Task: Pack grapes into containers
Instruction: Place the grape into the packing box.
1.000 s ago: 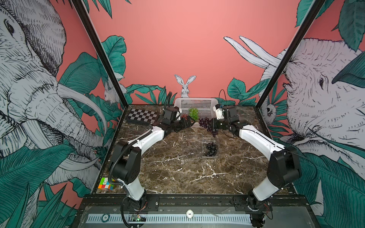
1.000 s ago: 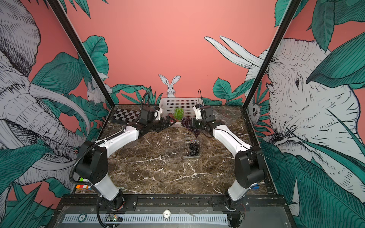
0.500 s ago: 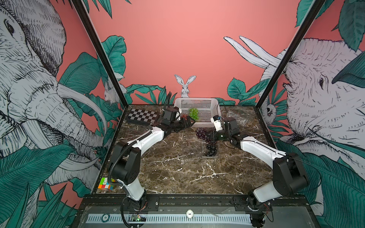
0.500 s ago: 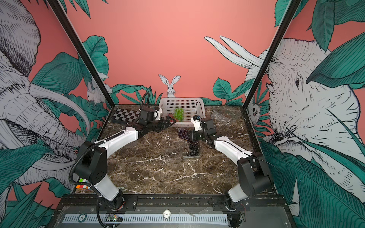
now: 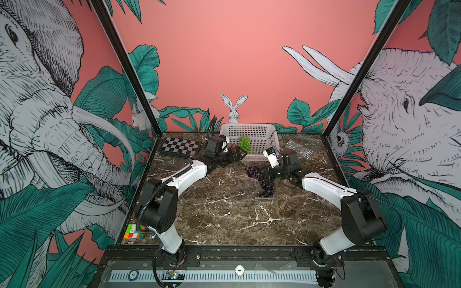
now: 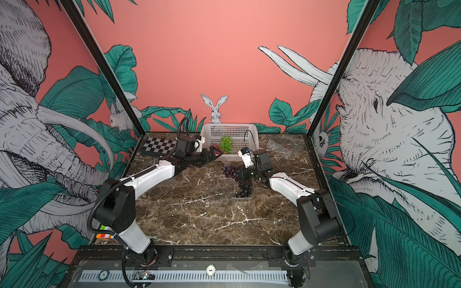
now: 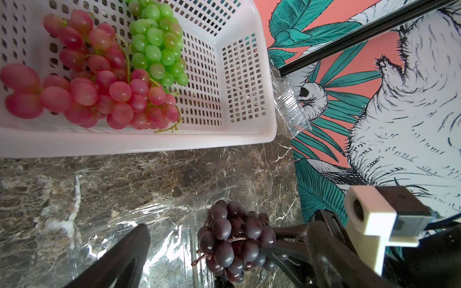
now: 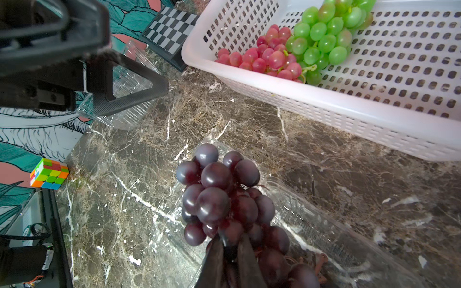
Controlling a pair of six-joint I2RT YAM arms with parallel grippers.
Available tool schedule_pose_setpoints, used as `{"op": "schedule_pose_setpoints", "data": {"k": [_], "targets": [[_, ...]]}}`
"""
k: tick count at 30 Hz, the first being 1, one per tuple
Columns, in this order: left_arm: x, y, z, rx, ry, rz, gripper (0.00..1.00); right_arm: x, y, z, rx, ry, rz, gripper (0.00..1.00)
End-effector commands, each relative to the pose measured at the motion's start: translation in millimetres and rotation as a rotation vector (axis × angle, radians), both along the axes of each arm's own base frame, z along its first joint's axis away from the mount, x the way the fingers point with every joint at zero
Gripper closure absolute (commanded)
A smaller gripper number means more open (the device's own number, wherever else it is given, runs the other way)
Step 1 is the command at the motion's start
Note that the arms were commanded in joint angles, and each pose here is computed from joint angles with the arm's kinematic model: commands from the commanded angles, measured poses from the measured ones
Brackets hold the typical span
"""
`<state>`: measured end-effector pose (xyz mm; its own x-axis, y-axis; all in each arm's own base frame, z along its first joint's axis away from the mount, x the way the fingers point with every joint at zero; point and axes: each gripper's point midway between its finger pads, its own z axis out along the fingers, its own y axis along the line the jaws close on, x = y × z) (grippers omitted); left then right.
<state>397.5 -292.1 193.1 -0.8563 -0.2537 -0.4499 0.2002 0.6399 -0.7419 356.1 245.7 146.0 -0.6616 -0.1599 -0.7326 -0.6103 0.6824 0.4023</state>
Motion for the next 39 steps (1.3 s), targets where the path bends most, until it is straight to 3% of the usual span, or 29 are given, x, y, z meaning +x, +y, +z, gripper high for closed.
{"op": "schedule_pose_setpoints", "data": {"k": [1,19,33,39], "targets": [[-3,-3,-1,-0.003,0.0,-0.015,0.0,-1,5,5,0.024,-0.055,0.038,0.89],[-2,-5,-17,0.008,0.036,-0.023,0.0,-6,-5,-34,0.069,-0.006,0.004,0.87],[-5,-16,-32,-0.005,0.075,-0.042,0.0,-6,-17,-62,-0.024,0.058,-0.035,0.82],[-7,-20,-36,-0.002,0.081,-0.051,0.0,-4,-23,-70,-0.061,0.082,-0.06,0.74]]}}
